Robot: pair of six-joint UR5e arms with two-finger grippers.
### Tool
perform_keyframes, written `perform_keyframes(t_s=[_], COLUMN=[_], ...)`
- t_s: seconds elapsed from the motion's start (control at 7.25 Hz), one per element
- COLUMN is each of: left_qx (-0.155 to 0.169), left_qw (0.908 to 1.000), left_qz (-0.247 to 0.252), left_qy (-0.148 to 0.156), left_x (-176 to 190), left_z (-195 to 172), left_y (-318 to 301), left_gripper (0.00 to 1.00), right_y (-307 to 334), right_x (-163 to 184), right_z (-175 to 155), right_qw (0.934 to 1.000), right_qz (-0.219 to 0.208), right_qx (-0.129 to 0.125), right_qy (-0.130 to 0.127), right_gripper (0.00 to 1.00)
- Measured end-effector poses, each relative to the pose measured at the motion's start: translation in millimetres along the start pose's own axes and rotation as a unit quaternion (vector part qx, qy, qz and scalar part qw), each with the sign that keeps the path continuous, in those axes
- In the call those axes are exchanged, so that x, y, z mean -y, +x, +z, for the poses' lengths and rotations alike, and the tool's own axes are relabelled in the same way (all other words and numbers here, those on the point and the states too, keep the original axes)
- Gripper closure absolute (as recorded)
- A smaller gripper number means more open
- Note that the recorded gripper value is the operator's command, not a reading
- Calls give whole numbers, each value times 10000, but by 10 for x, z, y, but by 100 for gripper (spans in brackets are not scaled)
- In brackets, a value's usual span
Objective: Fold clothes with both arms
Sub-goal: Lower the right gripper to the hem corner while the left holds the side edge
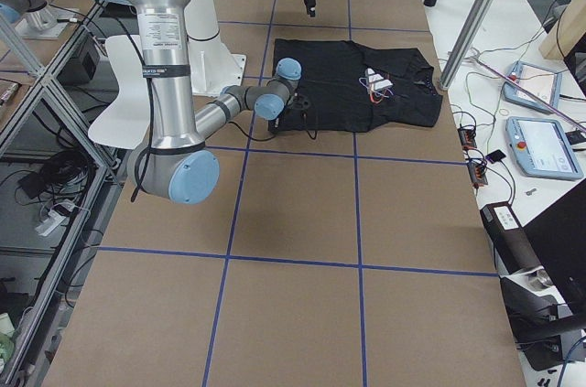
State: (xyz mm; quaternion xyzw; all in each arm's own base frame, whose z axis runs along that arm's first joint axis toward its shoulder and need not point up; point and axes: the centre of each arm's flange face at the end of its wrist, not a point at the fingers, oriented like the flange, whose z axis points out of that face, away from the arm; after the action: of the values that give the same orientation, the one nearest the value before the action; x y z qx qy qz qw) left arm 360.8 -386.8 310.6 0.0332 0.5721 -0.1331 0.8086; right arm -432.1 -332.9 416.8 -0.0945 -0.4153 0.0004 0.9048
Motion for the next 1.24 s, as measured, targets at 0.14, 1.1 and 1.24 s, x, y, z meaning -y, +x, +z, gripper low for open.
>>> perform_keyframes(t_s=[0.14, 1.1, 1.24], left_qx=[-1, 15, 42], left_qw=[10000, 10000, 10000], left_qz=[0, -8, -20], left_qy=[0, 0, -8], left_x=[0, -3, -11], left_z=[-2, -5, -1], left_y=[1, -19, -51], left_gripper=[0, 0, 0], right_y=[9, -158, -188], right_x=[-3, -100, -99], right_z=[-3, -285, -348], right_qw=[10000, 9995, 9992], right_qz=[4, -155, -173], right_qx=[-3, 283, 342], right_qy=[2, 59, 85], right_gripper=[85, 100, 100])
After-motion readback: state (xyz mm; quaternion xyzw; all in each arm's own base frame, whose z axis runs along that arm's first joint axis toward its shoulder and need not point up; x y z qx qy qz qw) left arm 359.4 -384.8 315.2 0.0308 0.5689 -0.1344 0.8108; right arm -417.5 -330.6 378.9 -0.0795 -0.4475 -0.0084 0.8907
